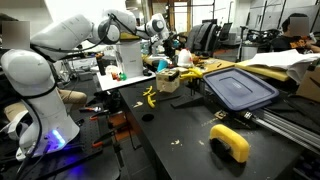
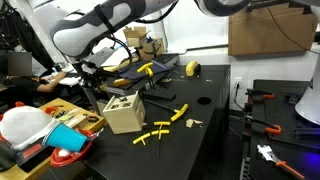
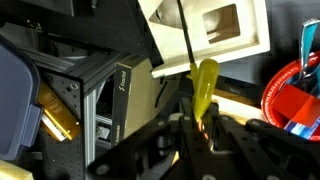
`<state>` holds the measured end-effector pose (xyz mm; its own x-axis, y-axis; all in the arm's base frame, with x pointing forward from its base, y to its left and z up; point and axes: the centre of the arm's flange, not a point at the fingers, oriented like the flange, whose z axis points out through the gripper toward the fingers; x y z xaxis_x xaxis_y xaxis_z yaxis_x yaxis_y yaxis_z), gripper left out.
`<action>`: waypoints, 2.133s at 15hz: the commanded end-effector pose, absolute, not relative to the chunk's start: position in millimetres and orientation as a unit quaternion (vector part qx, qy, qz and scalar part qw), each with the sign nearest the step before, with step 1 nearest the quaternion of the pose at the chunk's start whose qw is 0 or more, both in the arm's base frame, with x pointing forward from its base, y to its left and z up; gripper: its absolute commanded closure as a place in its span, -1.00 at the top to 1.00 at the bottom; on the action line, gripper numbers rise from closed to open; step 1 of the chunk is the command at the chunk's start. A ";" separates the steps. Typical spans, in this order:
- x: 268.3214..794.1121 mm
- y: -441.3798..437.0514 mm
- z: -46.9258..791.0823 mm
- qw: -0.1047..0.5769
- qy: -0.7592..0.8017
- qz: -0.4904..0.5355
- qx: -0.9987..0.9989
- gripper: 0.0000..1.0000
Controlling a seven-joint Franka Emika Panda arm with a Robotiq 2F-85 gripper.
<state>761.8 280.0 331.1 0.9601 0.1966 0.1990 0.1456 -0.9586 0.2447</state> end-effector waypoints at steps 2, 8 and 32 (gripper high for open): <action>737.2 259.4 353.4 0.080 0.034 0.133 0.987 -0.92; 727.5 235.2 384.4 0.075 -0.052 0.167 0.982 -0.92; 621.8 158.9 469.0 0.123 -0.327 0.240 0.906 -0.92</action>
